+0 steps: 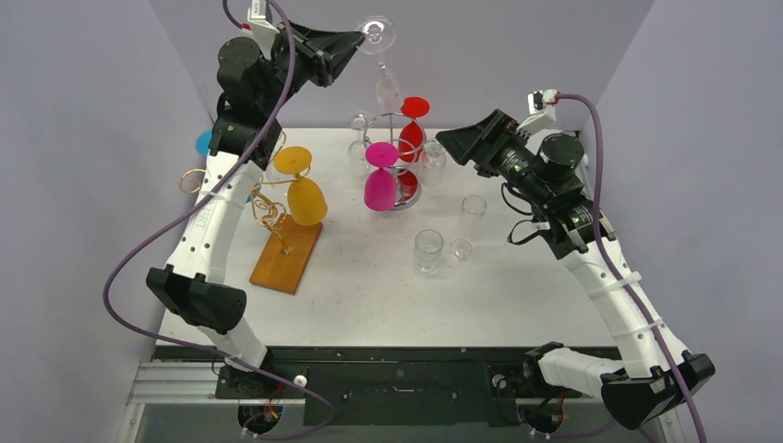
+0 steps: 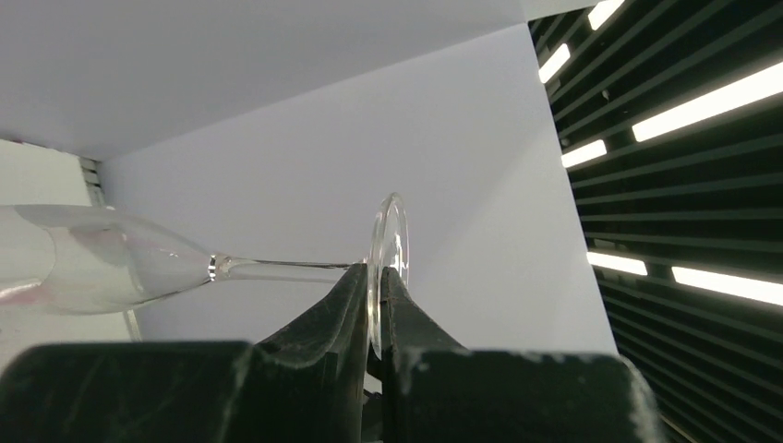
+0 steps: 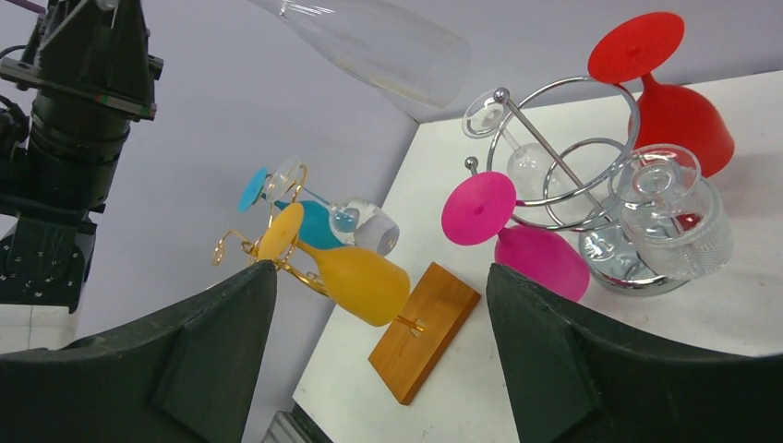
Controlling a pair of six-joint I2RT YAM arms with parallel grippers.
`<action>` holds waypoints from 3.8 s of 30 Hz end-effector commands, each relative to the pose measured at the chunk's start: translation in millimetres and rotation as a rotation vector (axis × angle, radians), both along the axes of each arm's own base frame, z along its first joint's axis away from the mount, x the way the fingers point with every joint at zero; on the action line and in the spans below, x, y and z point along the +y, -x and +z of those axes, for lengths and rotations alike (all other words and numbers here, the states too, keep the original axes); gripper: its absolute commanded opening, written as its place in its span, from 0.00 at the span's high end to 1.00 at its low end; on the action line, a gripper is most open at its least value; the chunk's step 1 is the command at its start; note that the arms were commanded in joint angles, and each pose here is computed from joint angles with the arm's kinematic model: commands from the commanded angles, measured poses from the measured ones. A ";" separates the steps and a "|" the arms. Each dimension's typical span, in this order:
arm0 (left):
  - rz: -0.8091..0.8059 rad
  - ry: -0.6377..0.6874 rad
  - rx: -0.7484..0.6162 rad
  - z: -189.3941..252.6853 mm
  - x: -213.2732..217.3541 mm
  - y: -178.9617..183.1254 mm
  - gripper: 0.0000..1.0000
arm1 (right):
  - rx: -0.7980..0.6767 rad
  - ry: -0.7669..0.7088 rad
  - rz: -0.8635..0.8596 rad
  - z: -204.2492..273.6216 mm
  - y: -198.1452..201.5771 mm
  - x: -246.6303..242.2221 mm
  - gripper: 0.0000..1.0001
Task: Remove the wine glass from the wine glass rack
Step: Place the wine glass at the center of the board.
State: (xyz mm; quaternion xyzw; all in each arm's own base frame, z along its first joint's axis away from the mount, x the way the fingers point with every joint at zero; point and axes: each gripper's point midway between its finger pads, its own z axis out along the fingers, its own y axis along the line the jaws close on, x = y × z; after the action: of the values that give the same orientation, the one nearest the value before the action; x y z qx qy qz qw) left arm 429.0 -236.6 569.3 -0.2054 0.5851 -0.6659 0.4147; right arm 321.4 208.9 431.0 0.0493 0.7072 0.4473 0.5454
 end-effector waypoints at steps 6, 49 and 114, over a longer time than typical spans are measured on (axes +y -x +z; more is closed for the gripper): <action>-0.134 0.200 -0.137 58.1 -14.4 81.9 1.00 | -0.213 -0.191 0.133 36.8 3.9 -1.0 0.15; -0.331 0.362 -0.095 65.3 -52.6 134.7 1.00 | -0.396 -0.614 0.399 44.0 12.6 -30.0 0.07; -0.189 -0.607 -0.055 -137.9 -66.7 103.5 0.04 | 0.262 0.354 -0.684 -10.6 -18.1 -199.8 1.00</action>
State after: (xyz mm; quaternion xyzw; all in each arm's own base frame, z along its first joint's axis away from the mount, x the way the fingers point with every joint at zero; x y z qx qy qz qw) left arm 343.9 -320.5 416.4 -0.0583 0.7513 -0.5499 0.3602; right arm 349.1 23.7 425.2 0.2542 0.7555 0.1558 0.5834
